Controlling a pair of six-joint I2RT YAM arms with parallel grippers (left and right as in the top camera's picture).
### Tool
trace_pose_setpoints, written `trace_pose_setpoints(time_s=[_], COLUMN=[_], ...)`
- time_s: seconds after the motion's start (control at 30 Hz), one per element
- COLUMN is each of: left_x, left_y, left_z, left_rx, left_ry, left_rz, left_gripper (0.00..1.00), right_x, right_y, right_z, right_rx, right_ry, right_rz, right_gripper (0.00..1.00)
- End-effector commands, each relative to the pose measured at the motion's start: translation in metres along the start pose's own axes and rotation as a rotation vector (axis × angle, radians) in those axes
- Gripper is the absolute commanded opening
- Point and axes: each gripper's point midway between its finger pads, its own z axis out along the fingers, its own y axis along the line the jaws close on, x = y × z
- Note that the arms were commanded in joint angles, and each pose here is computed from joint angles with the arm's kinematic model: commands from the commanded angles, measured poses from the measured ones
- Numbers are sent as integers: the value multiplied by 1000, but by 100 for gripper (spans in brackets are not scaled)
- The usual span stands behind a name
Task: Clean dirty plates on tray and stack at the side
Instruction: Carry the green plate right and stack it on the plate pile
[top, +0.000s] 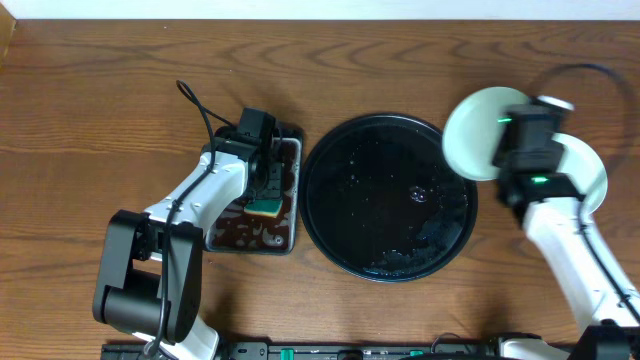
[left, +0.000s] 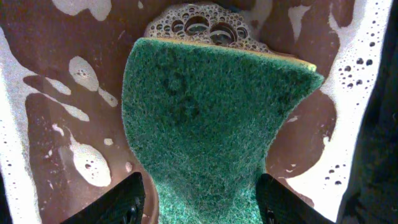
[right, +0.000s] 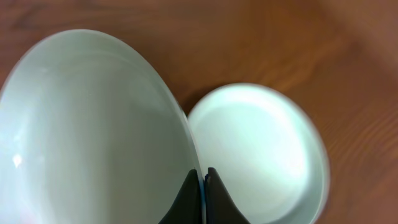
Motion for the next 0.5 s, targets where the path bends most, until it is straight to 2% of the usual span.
trace_pose_setpoints(time_s=[0.0,0.17,0.47], left_x=[4,4,4], left_y=[4,4,4], left_z=[2,2,2], left_rx=[-16,-16,-16], left_ry=[13,13,12], left_rz=[1,1,1], left_gripper=[59,60,61], right_x=[9,32,65], right_y=[-8,-75,-142], right_z=[13,31,41], right_rx=[-203,-81,71], right_ry=[151,249,284], right_rz=[365,596,768], right_gripper=[1,1,1])
